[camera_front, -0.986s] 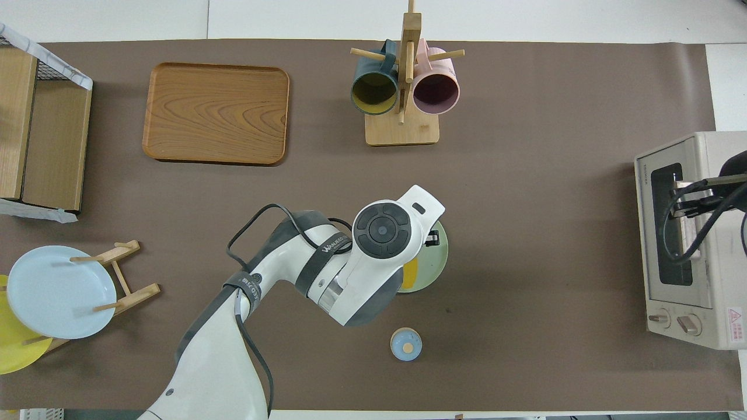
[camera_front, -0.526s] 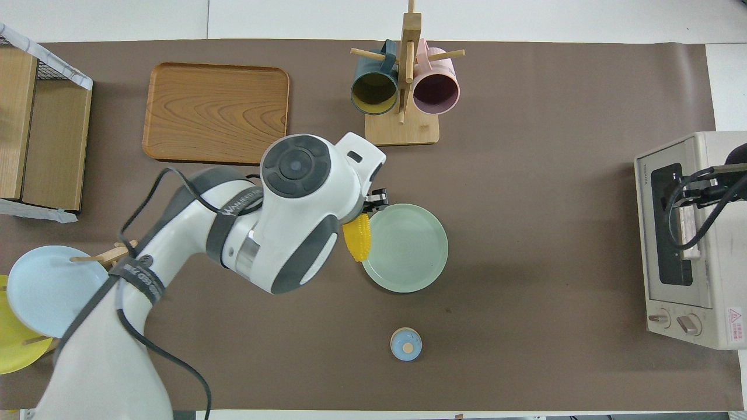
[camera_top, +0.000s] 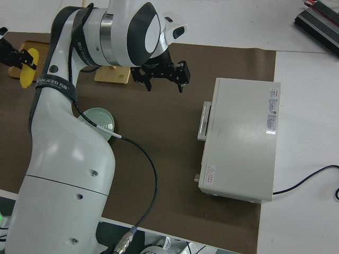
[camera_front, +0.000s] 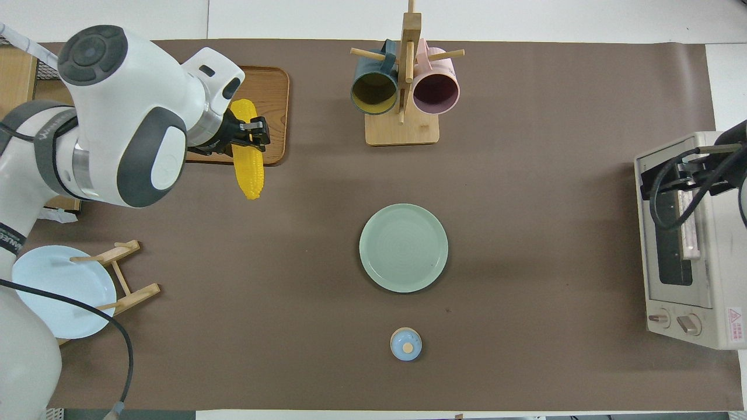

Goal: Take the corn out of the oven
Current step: 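Lift the corn and carry it to the wooden tray, left gripper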

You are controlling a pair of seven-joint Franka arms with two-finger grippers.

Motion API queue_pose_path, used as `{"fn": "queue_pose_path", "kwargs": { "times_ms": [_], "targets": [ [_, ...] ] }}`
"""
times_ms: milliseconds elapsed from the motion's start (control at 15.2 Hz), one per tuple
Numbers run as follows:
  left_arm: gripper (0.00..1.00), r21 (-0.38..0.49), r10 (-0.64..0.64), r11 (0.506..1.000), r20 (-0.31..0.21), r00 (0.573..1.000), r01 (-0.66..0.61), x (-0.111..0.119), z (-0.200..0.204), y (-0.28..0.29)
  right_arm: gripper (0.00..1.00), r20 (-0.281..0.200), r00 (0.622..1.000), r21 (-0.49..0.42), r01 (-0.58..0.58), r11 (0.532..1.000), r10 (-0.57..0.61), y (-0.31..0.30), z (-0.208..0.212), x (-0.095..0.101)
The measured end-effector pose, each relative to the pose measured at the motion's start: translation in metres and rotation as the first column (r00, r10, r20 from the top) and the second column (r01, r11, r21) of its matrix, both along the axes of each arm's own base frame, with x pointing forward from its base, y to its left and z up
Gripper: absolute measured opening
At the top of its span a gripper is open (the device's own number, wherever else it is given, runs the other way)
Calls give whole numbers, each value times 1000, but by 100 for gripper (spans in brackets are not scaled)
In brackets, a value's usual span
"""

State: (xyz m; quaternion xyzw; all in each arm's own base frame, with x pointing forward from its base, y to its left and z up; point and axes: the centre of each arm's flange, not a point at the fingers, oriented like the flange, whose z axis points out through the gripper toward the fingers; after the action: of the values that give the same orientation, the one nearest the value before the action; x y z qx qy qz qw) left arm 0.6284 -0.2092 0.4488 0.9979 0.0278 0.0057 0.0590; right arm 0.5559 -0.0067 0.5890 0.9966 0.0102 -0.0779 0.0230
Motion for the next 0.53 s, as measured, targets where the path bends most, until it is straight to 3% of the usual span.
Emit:
{"fn": "queue_pose_path", "kwargs": {
  "times_ms": [526],
  "targets": [
    [54,53,23,998,38,999,-25,91,-59,42,100,-21,1000,-1,12,1000,-12,-5,-2,-7]
  ]
}}
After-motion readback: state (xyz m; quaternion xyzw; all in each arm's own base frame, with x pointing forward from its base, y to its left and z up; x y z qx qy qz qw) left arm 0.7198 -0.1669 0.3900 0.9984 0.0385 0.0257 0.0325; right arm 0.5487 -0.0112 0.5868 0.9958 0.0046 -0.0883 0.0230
